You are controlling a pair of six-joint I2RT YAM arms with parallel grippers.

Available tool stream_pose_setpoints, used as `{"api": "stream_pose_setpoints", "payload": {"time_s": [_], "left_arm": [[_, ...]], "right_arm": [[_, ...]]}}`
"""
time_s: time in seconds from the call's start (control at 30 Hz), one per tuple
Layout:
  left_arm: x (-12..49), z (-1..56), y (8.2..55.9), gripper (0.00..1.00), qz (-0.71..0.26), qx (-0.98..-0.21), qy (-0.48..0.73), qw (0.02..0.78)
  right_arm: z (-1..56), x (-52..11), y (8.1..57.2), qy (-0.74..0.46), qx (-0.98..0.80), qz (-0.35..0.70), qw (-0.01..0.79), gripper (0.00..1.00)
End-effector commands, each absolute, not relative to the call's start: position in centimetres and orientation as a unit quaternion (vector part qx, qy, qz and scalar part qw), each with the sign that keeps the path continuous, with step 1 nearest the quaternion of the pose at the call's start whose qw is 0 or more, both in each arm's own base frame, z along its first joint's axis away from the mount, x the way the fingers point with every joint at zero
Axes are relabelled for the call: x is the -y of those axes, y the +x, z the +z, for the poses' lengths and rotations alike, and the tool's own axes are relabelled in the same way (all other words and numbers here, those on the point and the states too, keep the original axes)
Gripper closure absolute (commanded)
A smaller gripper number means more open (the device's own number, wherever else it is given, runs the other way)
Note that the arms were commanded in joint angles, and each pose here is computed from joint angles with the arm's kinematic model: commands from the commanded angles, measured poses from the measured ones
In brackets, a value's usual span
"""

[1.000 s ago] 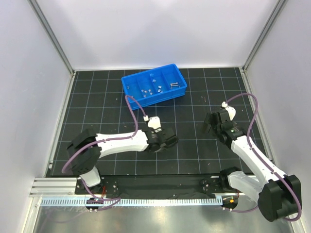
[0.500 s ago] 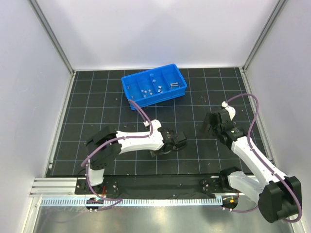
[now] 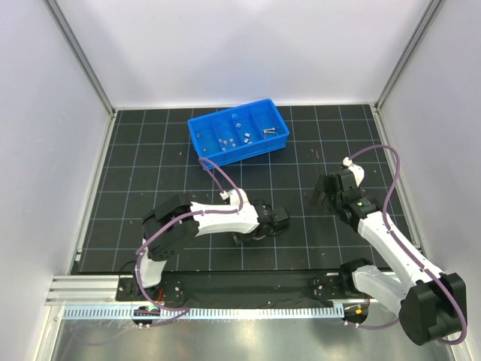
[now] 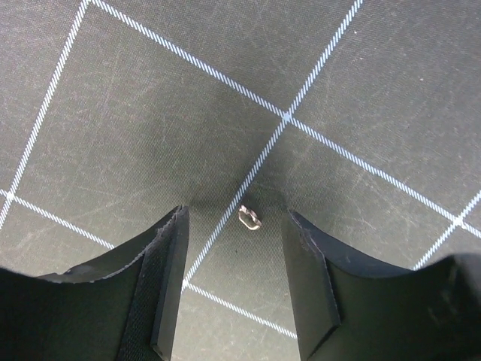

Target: Sort the screws and nuts into containers

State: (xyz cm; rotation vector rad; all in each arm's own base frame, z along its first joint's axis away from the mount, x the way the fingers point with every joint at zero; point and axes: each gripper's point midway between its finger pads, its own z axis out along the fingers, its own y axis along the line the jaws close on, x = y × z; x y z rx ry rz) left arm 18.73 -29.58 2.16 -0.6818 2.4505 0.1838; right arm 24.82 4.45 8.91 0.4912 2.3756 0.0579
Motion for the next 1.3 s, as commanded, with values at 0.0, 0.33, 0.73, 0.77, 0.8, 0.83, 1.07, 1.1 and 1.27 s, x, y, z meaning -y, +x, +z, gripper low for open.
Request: {"api": "stream_pose_setpoints", "payload": {"time_s": [0.0, 0.33, 0.73, 0.77, 0.8, 0.83, 1.07, 1.1, 1.27], "left_arm": [[29.8, 3.1, 20.3, 0.45, 0.065, -0.905, -0.267, 0.324], [29.8, 1.5, 19.5, 0.63, 0.076, -0.917, -0.259, 0.294], [30.4, 0.2, 18.7, 0.88, 0.065, -0.926, -0.256, 0.268], [30.4, 0.2, 18.7, 0.9, 0.062, -0.927, -0.255, 0.269], [30.8, 0.2, 18.9, 0.91, 0.051, -0.93, -0.245, 0.27], [31.0, 0.6, 19.0, 0.91, 0.042, -0.931, -0.241, 0.272], [29.9, 2.9, 21.2, 1.0, 0.005, -0.931, -0.204, 0.302], [29.9, 3.6, 22.5, 1.0, -0.009, -0.928, -0.209, 0.309], [27.3, 9.9, 28.3, 0.97, -0.035, -0.907, -0.176, 0.381]], "right_arm": [[10.3, -4.3, 25.4, 0.195, -0.906, 0.026, 0.374, 0.0], [10.5, -3.9, 24.9, 0.201, -0.904, 0.023, 0.378, 0.0], [10.4, -4.0, 24.9, 0.2, -0.904, 0.023, 0.377, 0.01], [10.4, -3.9, 24.8, 0.2, -0.904, 0.023, 0.377, 0.0], [10.3, -3.9, 24.8, 0.202, -0.904, 0.021, 0.375, 0.01], [10.3, -4.0, 24.9, 0.201, -0.904, 0.023, 0.376, 0.0], [10.5, -3.7, 25.1, 0.202, -0.904, 0.015, 0.376, 0.0], [10.5, -3.8, 25.2, 0.202, -0.905, 0.014, 0.375, 0.0], [10.4, -3.7, 25.5, 0.2, -0.907, 0.009, 0.371, 0.0]]}}
